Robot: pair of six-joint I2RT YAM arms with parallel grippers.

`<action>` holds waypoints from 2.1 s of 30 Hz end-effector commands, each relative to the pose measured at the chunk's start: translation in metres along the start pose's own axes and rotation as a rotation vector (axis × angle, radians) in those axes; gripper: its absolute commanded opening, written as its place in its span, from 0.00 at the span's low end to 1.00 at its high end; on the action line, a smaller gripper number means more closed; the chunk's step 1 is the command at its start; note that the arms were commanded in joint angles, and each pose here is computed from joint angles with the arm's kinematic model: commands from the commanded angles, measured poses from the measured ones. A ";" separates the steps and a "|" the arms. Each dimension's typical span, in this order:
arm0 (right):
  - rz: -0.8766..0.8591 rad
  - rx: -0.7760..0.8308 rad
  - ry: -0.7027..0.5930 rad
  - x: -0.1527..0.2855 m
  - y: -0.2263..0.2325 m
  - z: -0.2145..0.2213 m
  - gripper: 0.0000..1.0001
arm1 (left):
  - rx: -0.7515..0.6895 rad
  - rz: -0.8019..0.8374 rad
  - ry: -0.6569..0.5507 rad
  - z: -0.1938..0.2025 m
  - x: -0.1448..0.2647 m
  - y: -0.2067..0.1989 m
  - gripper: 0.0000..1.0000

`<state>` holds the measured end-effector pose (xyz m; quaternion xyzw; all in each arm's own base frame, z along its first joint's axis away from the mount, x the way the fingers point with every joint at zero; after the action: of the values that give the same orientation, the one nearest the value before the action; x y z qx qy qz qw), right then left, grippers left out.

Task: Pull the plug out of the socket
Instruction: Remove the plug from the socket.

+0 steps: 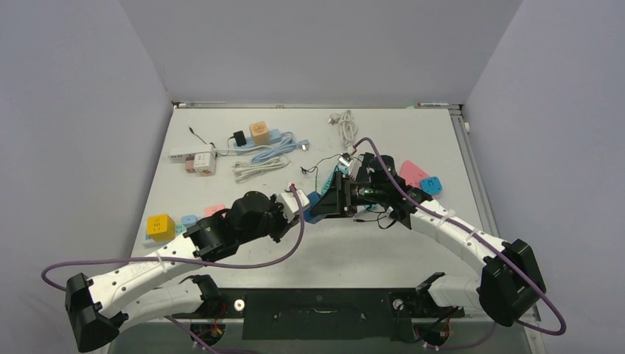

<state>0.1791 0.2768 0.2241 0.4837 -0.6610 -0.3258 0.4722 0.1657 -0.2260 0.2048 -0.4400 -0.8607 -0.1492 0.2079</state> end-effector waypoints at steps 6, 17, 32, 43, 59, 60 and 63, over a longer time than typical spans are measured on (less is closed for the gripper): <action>0.051 0.001 -0.096 0.006 -0.014 -0.016 0.05 | -0.031 0.059 -0.108 -0.032 0.007 -0.011 0.00; 0.062 -0.013 -0.099 0.005 -0.021 -0.018 0.05 | -0.029 0.096 -0.107 -0.031 0.006 -0.016 0.00; 0.086 0.021 -0.081 0.012 -0.019 -0.010 0.05 | 0.100 -0.155 -0.037 -0.025 0.000 0.035 0.00; 0.077 0.022 -0.079 0.017 -0.016 -0.003 0.05 | 0.130 -0.232 0.011 -0.018 -0.005 0.052 0.00; 0.073 0.040 -0.085 0.015 -0.008 -0.002 0.05 | 0.152 -0.175 -0.017 -0.022 -0.006 0.046 0.00; 0.076 0.035 -0.092 0.015 -0.008 -0.004 0.05 | 0.147 -0.155 -0.026 -0.023 -0.005 0.042 0.00; 0.082 0.025 -0.116 0.016 -0.010 -0.009 0.05 | 0.099 -0.104 -0.035 -0.025 -0.005 0.031 0.00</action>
<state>0.1904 0.2677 0.2235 0.4503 -0.6982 -0.3315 0.4471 0.1881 -0.2343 0.2037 -0.4156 -0.8696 -0.0994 0.2473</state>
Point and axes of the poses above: each gripper's point midway between its finger pads, its own x axis back along the fingers, its own y axis along the line the jaws close on, z = x × y, the point moved 3 cm from there along x, back along the fingers, and after that the axes turned 1 degree about x, right-handed, at the moved point
